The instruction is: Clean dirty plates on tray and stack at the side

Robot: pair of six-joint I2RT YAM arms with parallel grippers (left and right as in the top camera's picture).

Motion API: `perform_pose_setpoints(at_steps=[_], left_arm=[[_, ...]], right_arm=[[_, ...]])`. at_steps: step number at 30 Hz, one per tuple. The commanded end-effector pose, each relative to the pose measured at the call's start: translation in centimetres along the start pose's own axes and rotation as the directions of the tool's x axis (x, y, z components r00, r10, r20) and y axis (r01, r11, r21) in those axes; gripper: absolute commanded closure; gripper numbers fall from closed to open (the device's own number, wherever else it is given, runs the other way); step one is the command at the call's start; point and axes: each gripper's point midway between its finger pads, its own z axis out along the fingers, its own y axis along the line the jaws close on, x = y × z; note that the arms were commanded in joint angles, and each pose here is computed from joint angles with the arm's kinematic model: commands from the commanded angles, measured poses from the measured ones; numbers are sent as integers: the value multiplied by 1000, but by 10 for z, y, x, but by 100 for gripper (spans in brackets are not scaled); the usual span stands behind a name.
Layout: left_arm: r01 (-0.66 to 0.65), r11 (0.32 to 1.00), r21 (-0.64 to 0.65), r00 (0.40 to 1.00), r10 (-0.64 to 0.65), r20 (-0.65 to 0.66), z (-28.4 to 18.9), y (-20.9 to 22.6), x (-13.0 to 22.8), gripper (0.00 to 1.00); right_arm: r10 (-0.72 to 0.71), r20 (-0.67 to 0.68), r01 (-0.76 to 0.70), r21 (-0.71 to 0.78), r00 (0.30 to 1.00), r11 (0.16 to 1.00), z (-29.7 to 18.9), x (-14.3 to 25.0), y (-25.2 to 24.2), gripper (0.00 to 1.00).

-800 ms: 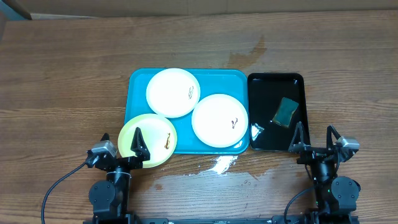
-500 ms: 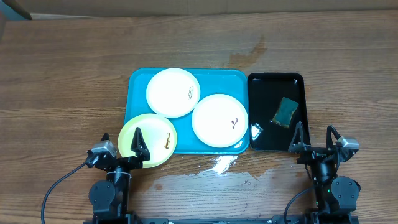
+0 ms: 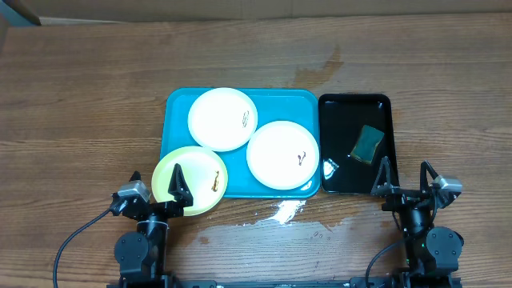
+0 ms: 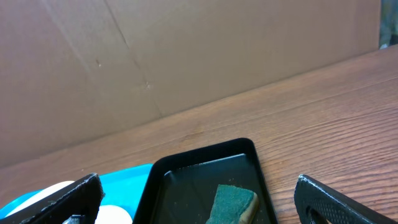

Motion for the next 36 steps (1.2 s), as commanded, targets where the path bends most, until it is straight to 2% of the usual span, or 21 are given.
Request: perform_pose_setpoints(at_steps=[1,30,36], left_arm=[[5,1000,-2,1000,-5,4,0,0,0,0],[5,1000,-1,1000,-5,4,0,0,0,0],[1,992,124,1000,-2,8,-4,-25,-9,0]], right_arm=[[5,4,-5,-4,1000,1000,0,1,0,0],[4,22,-4,-9,1000,1000,0,-3,1,0],[4,24,-4,-13,1000,1000,-1,-5,2,0]])
